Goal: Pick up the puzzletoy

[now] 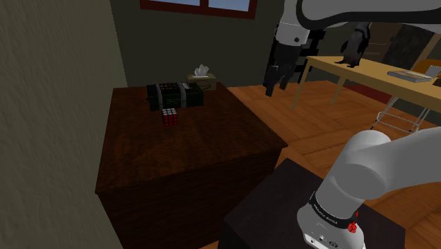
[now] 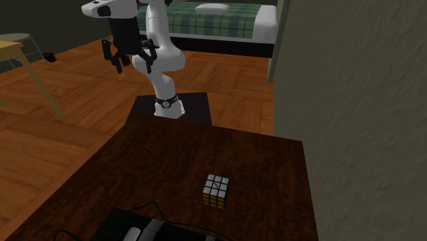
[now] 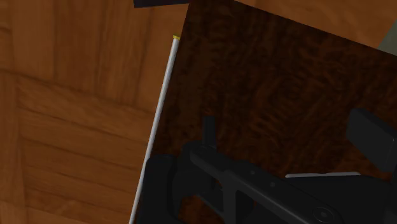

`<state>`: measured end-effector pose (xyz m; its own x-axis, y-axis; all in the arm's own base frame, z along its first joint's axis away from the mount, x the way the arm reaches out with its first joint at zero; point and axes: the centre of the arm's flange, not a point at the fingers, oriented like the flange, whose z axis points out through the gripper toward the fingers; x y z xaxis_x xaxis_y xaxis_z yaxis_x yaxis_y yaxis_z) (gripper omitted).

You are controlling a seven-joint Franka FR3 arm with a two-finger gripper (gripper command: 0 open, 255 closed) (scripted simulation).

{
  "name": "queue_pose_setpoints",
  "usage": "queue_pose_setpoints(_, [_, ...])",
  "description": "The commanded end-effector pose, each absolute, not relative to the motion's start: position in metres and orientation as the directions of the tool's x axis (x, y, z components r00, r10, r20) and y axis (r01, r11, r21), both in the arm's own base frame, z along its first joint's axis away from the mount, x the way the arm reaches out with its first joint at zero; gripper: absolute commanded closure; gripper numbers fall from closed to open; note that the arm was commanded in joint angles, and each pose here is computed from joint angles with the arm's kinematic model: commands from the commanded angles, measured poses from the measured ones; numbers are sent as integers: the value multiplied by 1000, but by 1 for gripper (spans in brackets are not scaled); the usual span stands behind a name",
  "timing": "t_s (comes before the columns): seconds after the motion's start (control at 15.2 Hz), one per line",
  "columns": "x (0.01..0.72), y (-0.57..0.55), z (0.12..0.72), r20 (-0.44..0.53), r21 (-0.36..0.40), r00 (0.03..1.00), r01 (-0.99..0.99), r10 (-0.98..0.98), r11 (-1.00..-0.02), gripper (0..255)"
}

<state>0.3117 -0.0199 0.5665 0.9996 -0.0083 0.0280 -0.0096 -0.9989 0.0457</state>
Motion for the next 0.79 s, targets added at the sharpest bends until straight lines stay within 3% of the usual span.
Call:
queue_pose_setpoints(0.0, [312,-20,566,28,46,1000,-10,-8,-999,0])
queue_pose_setpoints(0.73, [424,62,519,10,33,999,-50,-50,-998,0])
